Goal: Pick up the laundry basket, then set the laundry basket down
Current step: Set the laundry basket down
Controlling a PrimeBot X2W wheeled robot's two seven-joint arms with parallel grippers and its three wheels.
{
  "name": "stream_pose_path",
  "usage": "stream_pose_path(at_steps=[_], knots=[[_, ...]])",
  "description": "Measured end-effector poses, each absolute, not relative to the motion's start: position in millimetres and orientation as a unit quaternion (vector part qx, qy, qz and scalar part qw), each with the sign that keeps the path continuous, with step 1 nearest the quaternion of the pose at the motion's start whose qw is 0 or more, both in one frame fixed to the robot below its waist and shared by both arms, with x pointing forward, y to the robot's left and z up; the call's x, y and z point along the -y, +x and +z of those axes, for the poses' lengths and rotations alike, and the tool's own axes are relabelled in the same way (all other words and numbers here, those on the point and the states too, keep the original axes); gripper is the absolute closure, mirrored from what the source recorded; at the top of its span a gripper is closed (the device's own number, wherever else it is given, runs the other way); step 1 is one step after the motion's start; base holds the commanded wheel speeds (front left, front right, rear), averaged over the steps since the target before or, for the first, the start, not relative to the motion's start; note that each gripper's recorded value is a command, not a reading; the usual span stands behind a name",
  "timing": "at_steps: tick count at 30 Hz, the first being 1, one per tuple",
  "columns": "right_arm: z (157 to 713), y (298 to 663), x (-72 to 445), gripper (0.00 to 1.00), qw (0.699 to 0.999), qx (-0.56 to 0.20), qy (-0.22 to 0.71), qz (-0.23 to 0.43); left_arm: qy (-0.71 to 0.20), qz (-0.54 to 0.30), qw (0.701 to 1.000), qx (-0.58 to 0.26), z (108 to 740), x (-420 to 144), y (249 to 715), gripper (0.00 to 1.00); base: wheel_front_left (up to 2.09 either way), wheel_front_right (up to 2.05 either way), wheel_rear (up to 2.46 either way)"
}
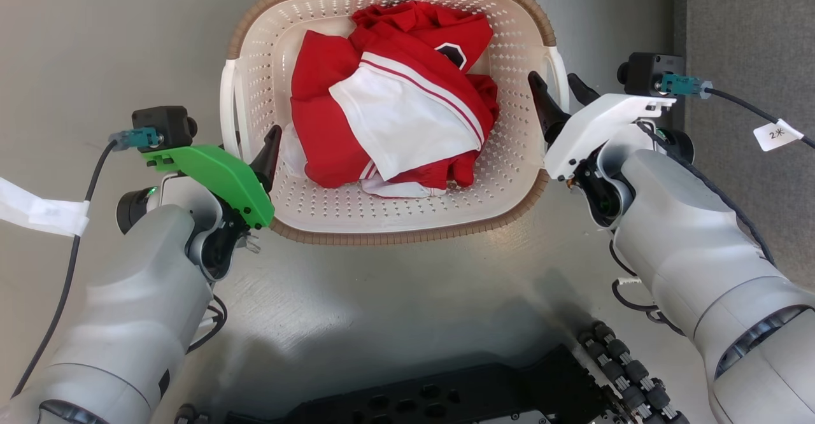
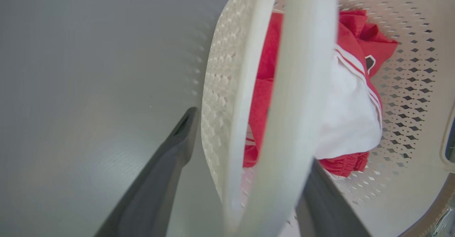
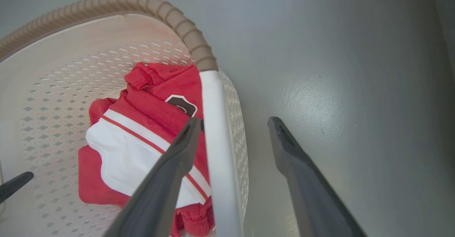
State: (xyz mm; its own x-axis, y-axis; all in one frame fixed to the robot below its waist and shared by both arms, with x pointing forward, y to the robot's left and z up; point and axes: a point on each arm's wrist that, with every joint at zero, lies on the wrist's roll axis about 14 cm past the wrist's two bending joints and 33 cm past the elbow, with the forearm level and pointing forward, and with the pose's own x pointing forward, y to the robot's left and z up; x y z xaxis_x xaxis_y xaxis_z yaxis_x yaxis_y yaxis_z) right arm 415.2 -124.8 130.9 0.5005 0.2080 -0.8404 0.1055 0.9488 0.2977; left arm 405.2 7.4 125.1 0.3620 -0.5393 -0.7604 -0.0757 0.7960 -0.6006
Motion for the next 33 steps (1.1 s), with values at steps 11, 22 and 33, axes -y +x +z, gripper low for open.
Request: stream_pose_path(at_steps=[11,22,33], knots=[[144,420,121,0.0,0.858,-0.487,0.157,0.04,-0.264,-0.153,0.8,-0.517,137,-17,419,0.0,0.0,0.0,0.0],[179,433,122,0.0,0.877,-0.45,0.168,0.033,-0.241,-0.168,0.826,-0.48,167,-22,434,0.0,0.0,0.0,0.0],[238,457,126,0.0,0.908,-0.378,0.18,0.033,-0.236,-0.193,0.85,-0.43,218,-14,438,0.0,0.0,0.0,0.0]])
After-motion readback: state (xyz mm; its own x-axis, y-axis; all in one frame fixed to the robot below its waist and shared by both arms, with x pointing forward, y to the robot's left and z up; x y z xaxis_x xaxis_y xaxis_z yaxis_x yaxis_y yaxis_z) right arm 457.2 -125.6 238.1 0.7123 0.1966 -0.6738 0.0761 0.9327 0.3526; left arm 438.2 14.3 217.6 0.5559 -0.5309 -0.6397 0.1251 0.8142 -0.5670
